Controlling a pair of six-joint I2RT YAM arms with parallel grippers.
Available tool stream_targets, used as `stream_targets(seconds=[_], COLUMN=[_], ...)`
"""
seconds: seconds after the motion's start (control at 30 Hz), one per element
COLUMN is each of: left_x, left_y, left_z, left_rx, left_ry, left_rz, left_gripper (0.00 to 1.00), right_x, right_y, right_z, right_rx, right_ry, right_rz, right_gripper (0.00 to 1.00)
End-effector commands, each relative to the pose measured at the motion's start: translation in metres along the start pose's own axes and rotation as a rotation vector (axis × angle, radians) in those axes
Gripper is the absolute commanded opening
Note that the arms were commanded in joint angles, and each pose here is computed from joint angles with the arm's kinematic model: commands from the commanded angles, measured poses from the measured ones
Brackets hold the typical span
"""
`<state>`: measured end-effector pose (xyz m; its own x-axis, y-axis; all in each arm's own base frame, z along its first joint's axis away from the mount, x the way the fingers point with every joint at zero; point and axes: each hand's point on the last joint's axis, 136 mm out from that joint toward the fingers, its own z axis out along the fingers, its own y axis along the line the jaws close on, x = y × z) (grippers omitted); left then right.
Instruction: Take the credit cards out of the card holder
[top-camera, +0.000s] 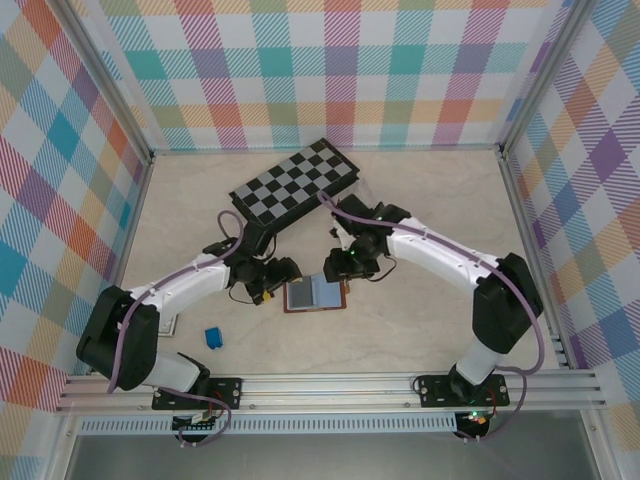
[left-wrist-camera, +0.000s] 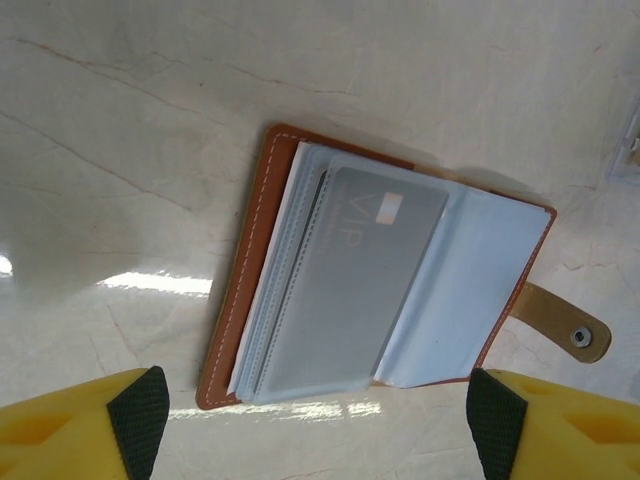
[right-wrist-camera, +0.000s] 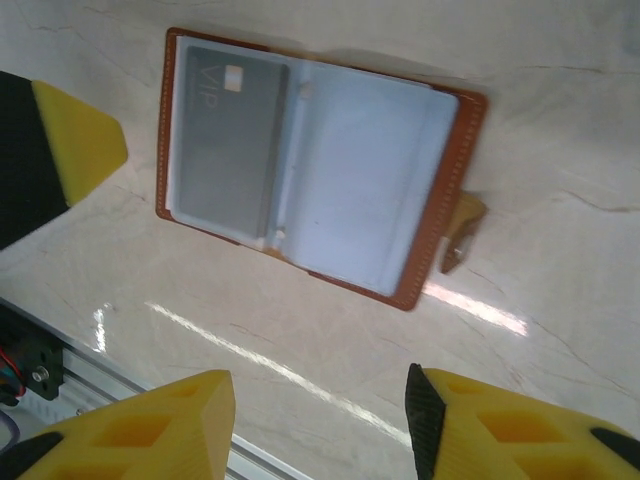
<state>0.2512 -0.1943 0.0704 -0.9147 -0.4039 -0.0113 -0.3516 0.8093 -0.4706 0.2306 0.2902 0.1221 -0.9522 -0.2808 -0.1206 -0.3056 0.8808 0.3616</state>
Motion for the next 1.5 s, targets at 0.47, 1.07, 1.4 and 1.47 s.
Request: stream_targets(seconds=[0.47,1.07,1.4,1.47], left_x=[-0.02,-0.01,-0.002,-0.001], left_y=[0.027,0.045,0.03,0.027], left_z=[-0.013,-0.012,-0.003,-0.001], left_rx=[-0.09,-0.106,-0.011,0.012], left_ry=[-0.047,-0.032,0.03,0.045], left_rz=[-0.049,-0.04,-0.029,-0.022], left_gripper=[0.78,0.61,0.4,0.35], right_x=[-0.021,-0.015,-0.005,-0.004], right_y=[0.004,-0.014,-0.027,-0.029], right_z=[0.075,0.108,0.121,0.122], right_rx=[0.247,0.338,0.383,0.389], right_ry=[0.021,0.136,0.19,0.194], right_rz=[-0.027,-0.037,-0.02,-0.015], right_gripper=[0.64,0.74,0.67,0.66])
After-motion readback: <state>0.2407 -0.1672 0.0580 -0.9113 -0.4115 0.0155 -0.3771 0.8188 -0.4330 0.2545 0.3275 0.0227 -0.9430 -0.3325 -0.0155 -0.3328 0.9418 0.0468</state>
